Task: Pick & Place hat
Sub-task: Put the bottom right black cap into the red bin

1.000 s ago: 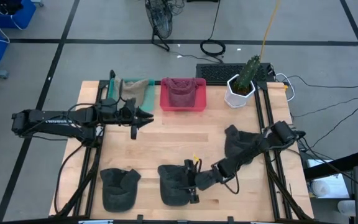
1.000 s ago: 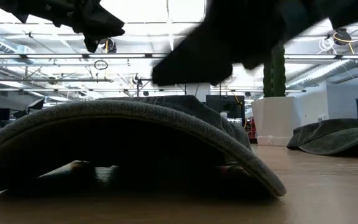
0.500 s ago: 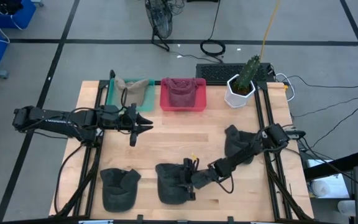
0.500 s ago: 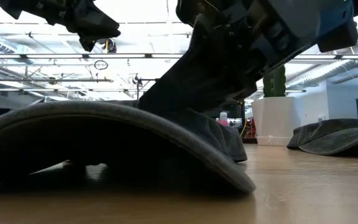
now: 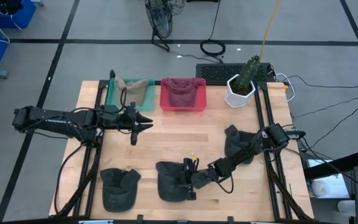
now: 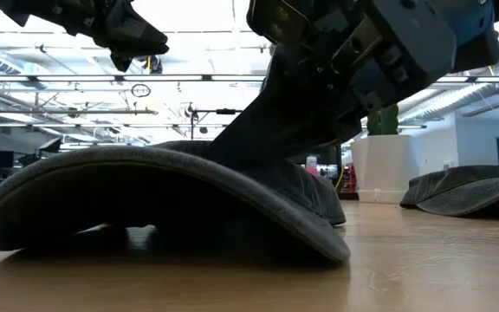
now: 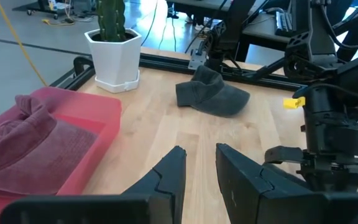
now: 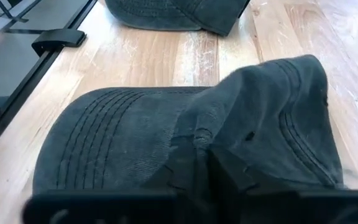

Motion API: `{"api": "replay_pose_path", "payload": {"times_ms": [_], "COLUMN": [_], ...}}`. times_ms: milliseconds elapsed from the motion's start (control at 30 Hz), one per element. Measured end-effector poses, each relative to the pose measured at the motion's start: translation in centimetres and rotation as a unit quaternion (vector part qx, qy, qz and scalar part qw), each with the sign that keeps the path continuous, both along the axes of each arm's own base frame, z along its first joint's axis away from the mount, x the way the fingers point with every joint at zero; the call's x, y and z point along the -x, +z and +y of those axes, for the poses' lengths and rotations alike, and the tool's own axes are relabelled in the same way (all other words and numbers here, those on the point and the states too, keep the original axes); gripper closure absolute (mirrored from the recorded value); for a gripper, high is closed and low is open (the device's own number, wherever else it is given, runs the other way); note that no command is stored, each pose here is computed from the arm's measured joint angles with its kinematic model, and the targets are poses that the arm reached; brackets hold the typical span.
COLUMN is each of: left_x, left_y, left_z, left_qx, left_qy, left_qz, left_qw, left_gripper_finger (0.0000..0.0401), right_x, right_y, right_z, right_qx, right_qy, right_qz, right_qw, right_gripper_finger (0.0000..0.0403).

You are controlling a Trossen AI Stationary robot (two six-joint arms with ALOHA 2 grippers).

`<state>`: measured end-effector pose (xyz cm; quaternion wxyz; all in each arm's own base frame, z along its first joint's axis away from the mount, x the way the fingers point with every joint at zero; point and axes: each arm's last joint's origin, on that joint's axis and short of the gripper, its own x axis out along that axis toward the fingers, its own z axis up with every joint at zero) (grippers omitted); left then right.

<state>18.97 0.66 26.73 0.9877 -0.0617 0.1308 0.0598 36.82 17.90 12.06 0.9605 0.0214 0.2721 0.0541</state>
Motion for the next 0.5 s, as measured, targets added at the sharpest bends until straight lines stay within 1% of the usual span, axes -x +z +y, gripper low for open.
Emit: {"api": "replay_pose_path", "payload": {"times_ms": [100,267,433,500], "left_x": [0.0,0.0,0.0,0.0], "left_y": [0.0,0.0,0.0,0.0], "left_z": [0.0,0.0,0.0,0.0], "left_qx": [0.000,0.000,0.000,-0.002], "left_qy": [0.000,0.000,0.002,0.006], "left_qz": [0.000,0.001,0.000,0.000], "left_qw": [1.000,1.000,1.000,1.000], "left_gripper_finger": [0.0309,0.0309,0.0309,0.0309], "right_x": [0.0,-0.2,0.0,0.1], "right_y": [0.0,1.5,4.5,5.8], "right_z": [0.0,-1.2,-4.9,-6.8], "right_qx": [0.017,0.067,0.125,0.140], "right_qy": [0.011,0.029,0.025,0.039], "right_qz": [-0.003,-0.010,0.016,0.025], "right_qw": [1.000,0.997,0.992,0.989], "right_gripper_finger": [0.0396,0.0391,0.0399,0.0399]}}
